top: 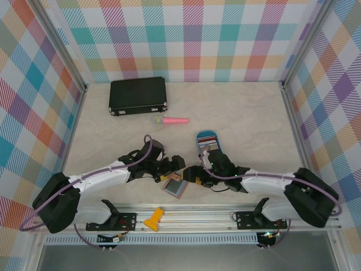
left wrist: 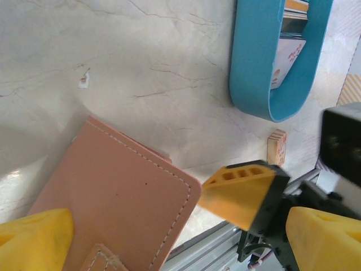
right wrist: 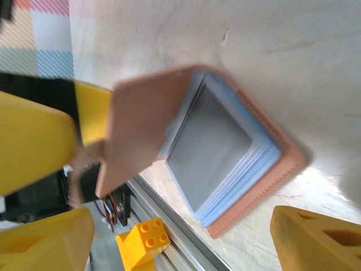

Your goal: Put the credit cards into the card holder

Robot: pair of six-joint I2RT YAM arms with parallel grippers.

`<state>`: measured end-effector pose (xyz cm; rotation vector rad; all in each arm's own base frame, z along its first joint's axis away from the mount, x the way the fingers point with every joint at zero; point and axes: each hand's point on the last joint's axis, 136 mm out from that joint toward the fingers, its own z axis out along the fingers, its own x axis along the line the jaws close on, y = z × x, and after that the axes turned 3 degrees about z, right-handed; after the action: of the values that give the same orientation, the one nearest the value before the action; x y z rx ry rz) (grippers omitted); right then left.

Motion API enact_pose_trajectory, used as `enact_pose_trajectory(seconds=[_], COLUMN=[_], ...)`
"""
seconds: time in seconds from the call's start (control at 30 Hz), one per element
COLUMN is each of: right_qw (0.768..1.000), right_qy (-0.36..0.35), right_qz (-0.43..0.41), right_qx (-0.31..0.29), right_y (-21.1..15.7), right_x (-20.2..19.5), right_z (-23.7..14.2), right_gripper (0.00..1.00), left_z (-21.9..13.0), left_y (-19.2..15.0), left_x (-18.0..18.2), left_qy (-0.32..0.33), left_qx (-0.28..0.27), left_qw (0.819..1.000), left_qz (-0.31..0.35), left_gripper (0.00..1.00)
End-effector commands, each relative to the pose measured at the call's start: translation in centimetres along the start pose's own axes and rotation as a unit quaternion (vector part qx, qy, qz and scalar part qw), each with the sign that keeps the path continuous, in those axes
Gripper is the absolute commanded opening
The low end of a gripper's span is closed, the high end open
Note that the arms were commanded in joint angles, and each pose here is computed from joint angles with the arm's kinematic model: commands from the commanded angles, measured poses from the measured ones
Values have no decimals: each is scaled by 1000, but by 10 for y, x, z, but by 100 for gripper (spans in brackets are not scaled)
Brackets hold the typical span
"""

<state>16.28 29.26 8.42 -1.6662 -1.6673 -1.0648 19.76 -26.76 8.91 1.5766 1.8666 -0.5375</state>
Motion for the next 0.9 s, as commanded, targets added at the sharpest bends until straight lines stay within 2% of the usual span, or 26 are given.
enact_pose_trajectory(seconds=[0.0, 0.07, 0.17, 0.33, 0.43, 0.53, 0.6, 0.77, 0.87], right_qw=[998, 993, 991, 988, 986, 987, 988, 989, 987], right_qy=[-49, -80, -85, -69, -74, -75, -74, -86, -122], right_qz=[48, 82, 103, 138, 138, 129, 116, 79, 71], right_qx=[-12, -20, -23, 24, 53, 62, 70, 89, 82], right_y=[7, 8, 4, -13, -19, -18, -17, -19, -19], right_x=[-22, -37, -41, -40, -41, -40, -37, -28, -34], right_z=[-21, -33, -40, -33, -26, -18, -10, 9, 13], right_gripper=[79, 75, 72, 62, 46, 22, 11, 3, 0], left_z=[4, 8, 12, 8, 3, 3, 3, 2, -2], left_y=[3, 3, 2, 0, -3, -8, -11, -14, -14], left_x=[-4, -6, -9, -10, -8, -3, -4, -2, -2], left_qy=[8, 8, 9, 12, 17, 21, 18, 21, 23], left_qx=[-3, 1, 5, 6, 9, 16, 19, 17, 14], left_qw=[1000, 1000, 1000, 1000, 1000, 1000, 1000, 1000, 1000], left_qz=[-6, -4, -2, 3, 6, 7, 8, 11, 11], left_gripper=[96, 96, 96, 97, 97, 96, 96, 96, 97])
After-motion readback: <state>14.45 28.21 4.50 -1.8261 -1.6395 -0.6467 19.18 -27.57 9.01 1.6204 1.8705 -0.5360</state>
